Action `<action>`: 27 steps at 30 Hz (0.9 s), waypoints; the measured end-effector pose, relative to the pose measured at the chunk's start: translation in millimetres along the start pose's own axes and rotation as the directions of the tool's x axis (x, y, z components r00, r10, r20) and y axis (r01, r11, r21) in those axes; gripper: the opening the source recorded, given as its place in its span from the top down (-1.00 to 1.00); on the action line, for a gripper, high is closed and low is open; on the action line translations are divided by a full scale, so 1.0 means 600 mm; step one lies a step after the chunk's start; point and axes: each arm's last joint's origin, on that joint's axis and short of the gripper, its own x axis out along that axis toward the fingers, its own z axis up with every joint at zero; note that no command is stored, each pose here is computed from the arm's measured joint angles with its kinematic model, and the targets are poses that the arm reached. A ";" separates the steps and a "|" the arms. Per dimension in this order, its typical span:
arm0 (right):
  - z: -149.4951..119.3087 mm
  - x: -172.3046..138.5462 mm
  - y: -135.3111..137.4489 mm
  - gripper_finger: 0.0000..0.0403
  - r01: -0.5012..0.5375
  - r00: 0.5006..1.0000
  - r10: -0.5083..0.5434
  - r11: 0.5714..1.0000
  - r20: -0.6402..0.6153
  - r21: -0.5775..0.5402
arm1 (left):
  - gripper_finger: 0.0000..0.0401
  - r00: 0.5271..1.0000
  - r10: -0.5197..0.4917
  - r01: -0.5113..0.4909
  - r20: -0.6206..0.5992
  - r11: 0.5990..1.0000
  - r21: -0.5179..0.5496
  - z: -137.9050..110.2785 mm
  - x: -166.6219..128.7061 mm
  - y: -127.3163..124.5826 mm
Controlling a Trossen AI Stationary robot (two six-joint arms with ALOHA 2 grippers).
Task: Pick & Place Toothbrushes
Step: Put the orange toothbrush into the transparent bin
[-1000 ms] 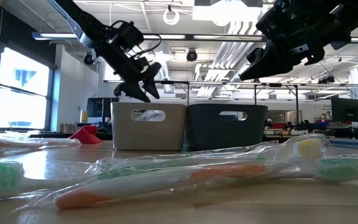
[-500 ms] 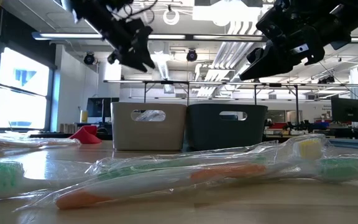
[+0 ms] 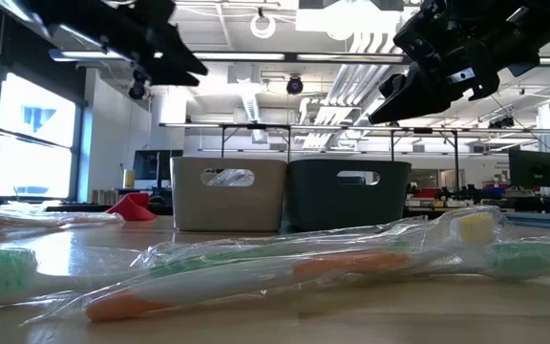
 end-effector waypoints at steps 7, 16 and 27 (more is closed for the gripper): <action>0.001 0.000 0.000 0.99 0.002 1.000 -0.002 1.000 0.005 0.000 | 0.01 0.987 -0.124 0.121 0.106 0.992 0.032 -0.024 -0.073 -0.001; 0.001 0.000 0.000 0.99 0.002 1.000 -0.002 1.000 0.005 0.000 | 0.01 0.974 -0.188 0.191 0.125 0.981 -0.017 -0.038 -0.121 0.008; 0.001 0.000 0.000 0.99 0.002 1.000 -0.002 1.000 0.005 0.000 | 0.01 0.979 -0.193 0.197 0.062 0.978 -0.069 -0.048 -0.122 0.011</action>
